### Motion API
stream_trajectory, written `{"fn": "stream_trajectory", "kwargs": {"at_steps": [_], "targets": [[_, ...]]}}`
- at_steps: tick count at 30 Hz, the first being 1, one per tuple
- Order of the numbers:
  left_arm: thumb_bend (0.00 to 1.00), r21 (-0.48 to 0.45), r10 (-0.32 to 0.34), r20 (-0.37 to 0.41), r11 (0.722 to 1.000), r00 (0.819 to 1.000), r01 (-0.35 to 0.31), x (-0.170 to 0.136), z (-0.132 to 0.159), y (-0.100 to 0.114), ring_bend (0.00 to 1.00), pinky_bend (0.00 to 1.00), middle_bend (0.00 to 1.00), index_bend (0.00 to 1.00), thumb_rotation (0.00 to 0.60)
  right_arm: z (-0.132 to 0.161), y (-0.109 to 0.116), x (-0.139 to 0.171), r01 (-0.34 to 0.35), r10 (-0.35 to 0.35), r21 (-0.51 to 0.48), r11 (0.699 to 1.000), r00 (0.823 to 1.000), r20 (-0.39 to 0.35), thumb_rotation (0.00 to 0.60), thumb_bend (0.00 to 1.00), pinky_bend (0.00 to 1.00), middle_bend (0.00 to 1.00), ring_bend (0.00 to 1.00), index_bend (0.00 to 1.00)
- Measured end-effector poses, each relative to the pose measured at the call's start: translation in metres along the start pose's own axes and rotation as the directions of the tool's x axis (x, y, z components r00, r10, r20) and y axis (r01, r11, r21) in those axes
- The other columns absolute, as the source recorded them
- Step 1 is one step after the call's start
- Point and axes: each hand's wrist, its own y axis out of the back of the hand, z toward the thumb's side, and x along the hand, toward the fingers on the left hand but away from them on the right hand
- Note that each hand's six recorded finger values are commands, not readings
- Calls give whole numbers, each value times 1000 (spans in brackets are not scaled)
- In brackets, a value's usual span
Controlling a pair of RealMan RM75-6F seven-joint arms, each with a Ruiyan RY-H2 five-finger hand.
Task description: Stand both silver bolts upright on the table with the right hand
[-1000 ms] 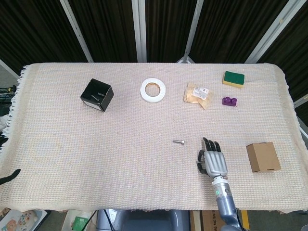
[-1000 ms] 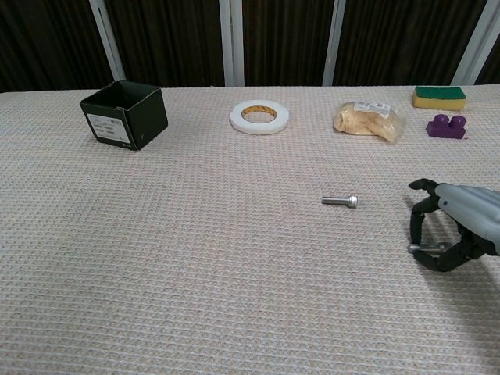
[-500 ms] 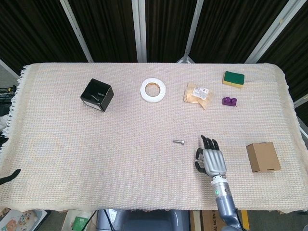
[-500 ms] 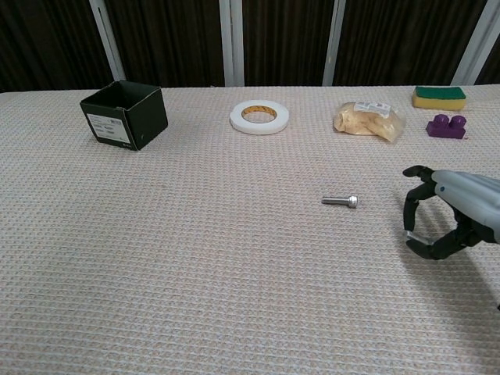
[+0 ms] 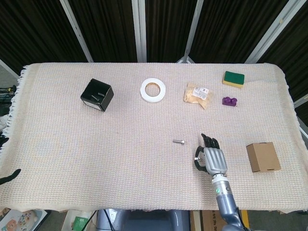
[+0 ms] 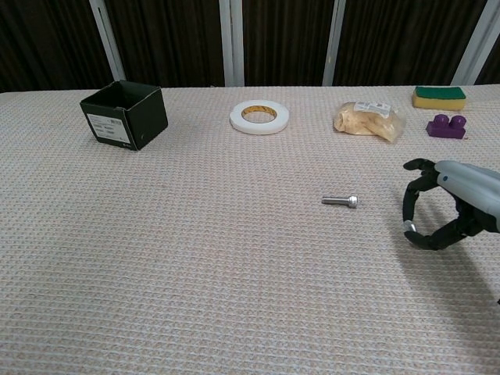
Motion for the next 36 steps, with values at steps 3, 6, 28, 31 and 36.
{"fn": "stream_trajectory", "kwargs": {"at_steps": [3,6,28,31,36], "targets": [[147,1,0,0,1000,1000,0,0,0,0,7,49,149,169,600,1,1,0,0,0,-12,1000,1000,1,600,366,25,0,62,614],[147,2,-1,1,1000,1000,1,0,0,0,7,49,148,169,600,1,3,0,1,-1,-27,1000,1000,1,600,367,25,0,62,614],[147,8,-2,3,1000,1000,2,-1,2,-1,7,48,149,169,600,-16,24,-4,26,-24,-38,999,998,55,600,366,25,0,62,614],[147,8,1,2,1000,1000,-1,-1,2,-1,7,48,149,169,600,-20,26,-5,25,-22,-39,999,997,67,600,366,25,0,62,614],[147,6,3,0,1000,1000,-3,-1,1,0,7,48,149,169,600,-27,30,-8,20,-16,-45,999,995,95,600,367,25,0,62,614]]}}
